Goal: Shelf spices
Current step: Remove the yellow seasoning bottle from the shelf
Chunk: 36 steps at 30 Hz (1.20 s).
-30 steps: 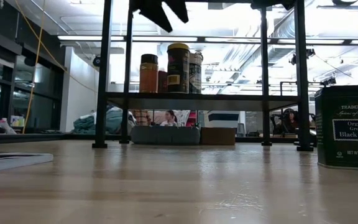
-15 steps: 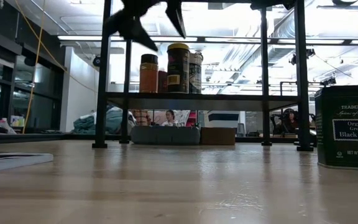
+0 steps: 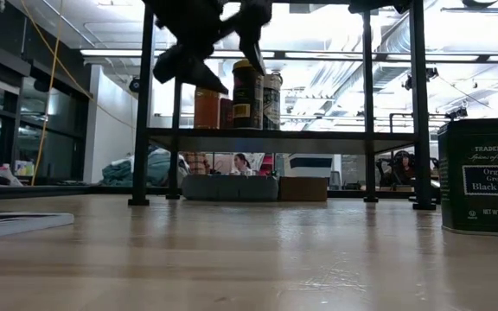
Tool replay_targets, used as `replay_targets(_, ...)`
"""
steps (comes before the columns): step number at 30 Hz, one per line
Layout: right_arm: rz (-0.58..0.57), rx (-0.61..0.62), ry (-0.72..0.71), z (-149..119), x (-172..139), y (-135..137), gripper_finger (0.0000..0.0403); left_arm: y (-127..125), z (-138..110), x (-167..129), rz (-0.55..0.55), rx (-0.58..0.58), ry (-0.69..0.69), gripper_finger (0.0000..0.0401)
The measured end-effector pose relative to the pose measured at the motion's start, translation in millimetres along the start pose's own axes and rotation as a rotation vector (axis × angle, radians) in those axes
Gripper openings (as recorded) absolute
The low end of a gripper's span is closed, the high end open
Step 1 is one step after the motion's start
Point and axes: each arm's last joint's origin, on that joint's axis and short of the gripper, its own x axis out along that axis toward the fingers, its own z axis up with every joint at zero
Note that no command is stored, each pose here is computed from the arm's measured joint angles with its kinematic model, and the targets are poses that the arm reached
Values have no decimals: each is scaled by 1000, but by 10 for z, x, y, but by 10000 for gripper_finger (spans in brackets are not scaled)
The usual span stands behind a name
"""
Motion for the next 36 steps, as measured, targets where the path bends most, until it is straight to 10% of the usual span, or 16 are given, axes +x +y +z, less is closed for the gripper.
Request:
replay_targets(20,2,-11,1,0,0,1,106,79,138,334,-70,47,9,298)
replay_targets(26,2,-9,1,-1,0,1,106,3,151,84,-140,46,12,193)
replay_targets(36,2,4,1,-1,0,2,106,23,245,-792,-412,278,144,193)
